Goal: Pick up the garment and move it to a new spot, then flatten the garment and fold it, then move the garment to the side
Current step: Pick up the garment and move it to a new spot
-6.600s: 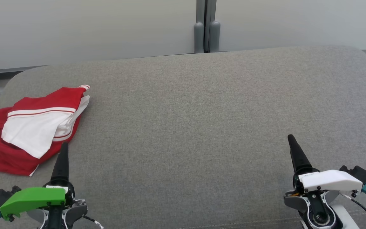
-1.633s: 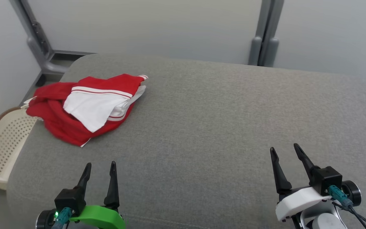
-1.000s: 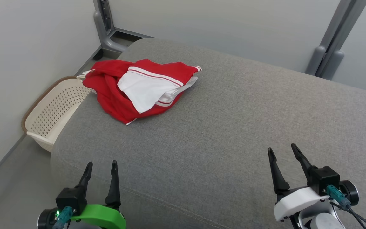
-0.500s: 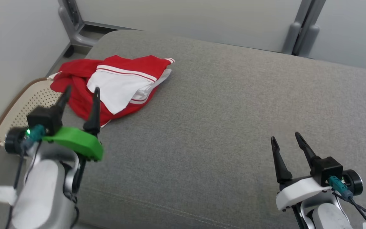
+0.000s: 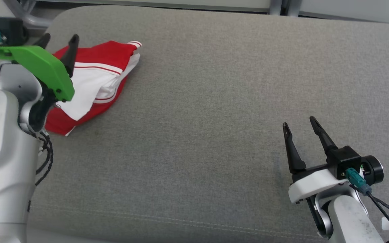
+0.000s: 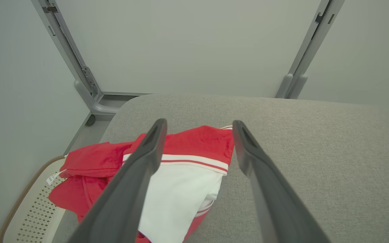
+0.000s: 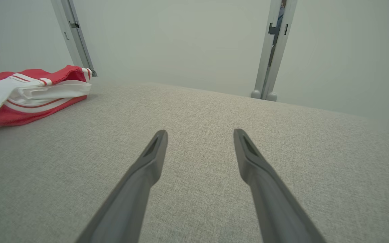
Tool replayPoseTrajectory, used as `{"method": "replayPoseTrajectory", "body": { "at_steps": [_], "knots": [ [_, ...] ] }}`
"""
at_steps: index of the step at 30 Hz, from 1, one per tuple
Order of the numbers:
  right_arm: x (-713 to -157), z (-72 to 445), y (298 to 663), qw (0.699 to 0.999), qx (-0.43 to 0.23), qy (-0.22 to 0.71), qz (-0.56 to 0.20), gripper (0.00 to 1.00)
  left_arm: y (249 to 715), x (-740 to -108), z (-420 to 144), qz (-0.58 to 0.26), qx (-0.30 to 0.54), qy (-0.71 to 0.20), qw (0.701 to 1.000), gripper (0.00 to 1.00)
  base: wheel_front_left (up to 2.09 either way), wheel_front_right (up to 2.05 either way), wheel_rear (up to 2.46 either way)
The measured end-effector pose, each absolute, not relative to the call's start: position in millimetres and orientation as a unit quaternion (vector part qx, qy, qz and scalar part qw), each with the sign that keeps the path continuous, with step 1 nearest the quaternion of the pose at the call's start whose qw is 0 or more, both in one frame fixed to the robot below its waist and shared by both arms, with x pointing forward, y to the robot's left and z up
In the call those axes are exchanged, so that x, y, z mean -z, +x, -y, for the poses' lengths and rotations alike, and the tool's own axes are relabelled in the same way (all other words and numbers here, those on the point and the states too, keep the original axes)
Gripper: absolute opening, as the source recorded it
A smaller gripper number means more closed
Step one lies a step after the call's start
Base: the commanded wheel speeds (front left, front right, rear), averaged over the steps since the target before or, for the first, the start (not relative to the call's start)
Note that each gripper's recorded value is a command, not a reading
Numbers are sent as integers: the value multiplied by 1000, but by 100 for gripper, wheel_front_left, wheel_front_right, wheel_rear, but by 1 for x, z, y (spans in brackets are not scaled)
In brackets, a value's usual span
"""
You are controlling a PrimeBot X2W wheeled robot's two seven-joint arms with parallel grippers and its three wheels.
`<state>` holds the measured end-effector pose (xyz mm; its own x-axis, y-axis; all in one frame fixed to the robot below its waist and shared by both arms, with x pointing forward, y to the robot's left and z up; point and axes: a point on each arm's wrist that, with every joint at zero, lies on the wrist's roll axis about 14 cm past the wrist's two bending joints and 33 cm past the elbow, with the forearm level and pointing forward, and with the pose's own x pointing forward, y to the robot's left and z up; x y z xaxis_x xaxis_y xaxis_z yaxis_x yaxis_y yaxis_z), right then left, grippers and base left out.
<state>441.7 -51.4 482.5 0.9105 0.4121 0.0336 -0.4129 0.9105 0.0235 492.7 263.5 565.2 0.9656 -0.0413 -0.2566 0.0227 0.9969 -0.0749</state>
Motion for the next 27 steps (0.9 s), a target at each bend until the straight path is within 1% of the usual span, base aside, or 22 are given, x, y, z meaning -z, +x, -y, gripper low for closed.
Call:
{"method": "replayPoseTrajectory", "body": {
  "at_steps": [4, 7, 11, 15, 22, 27],
  "knots": [
    [-474, 59, 452, 980, -200, 12, 6, 100, 517, -546, -262, -179, 21, -49, 983, 100, 0, 0, 0],
    [-465, 69, 457, 982, -189, 9, -3, 100, 532, -526, -260, -218, 25, -39, 975, 100, 0, 0, 0],
    [-454, 84, 463, 985, -169, 7, -14, 100, 551, -503, -257, -244, 29, -33, 969, 100, 0, 0, 0],
    [-439, 98, 464, 988, -151, 5, -31, 100, 561, -471, -241, -280, 47, -33, 958, 100, 0, 0, 0],
    [-421, 113, 469, 990, -132, 4, -49, 100, 576, -434, -214, -313, 79, -34, 946, 100, 0, 0, 0],
    [-414, 120, 472, 991, -125, 3, -56, 100, 582, -415, -220, -334, 75, 3, 940, 100, 0, 0, 0]
  ]
}}
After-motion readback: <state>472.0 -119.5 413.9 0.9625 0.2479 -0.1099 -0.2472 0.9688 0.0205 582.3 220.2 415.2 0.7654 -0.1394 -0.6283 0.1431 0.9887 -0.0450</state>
